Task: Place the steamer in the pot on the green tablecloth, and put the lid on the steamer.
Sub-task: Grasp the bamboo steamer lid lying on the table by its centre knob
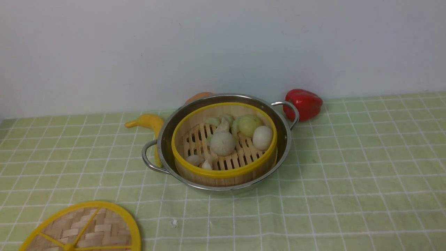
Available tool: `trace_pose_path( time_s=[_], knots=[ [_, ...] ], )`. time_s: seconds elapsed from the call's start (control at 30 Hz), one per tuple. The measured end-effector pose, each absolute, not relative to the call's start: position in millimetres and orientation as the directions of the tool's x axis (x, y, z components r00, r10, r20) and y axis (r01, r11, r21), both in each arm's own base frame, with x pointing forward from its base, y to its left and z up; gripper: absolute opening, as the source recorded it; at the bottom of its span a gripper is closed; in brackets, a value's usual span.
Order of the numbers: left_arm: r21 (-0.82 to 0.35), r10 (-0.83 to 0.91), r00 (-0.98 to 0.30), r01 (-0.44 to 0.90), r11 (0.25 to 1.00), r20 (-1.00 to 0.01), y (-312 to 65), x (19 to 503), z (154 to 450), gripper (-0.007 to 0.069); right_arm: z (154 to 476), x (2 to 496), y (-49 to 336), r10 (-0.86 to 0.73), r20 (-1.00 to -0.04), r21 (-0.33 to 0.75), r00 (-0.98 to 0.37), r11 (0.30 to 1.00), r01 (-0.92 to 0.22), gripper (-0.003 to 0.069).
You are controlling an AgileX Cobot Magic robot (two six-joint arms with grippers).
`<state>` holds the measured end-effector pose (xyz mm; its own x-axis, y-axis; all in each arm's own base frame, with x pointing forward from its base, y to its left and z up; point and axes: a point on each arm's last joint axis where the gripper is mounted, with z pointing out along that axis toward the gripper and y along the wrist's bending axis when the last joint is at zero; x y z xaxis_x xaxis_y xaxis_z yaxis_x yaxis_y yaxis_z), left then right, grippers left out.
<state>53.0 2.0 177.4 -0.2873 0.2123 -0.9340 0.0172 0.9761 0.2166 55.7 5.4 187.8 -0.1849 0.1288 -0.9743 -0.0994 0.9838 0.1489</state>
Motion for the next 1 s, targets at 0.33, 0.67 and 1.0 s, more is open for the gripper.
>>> trace_pose_path(
  time_s=[0.33,0.67,1.0],
  knots=[
    [0.217,0.212,-0.287,0.017,0.976,-0.934,2.0,53.0,177.4,0.0344,187.8,55.7,5.4,0.13,-0.974,0.15,-0.185,0.984,-0.099,0.0196],
    [0.207,0.203,-0.281,0.014,0.978,-0.938,1.9,53.2,178.0,0.0344,187.8,55.7,5.4,0.13,-0.974,0.15,-0.185,0.984,-0.099,0.0218],
    [-0.573,-0.573,0.024,-0.002,0.819,-0.819,-0.8,56.8,205.0,0.0344,187.8,55.7,5.4,0.13,-0.974,0.15,-0.185,0.984,-0.099,0.0239]
  ],
)
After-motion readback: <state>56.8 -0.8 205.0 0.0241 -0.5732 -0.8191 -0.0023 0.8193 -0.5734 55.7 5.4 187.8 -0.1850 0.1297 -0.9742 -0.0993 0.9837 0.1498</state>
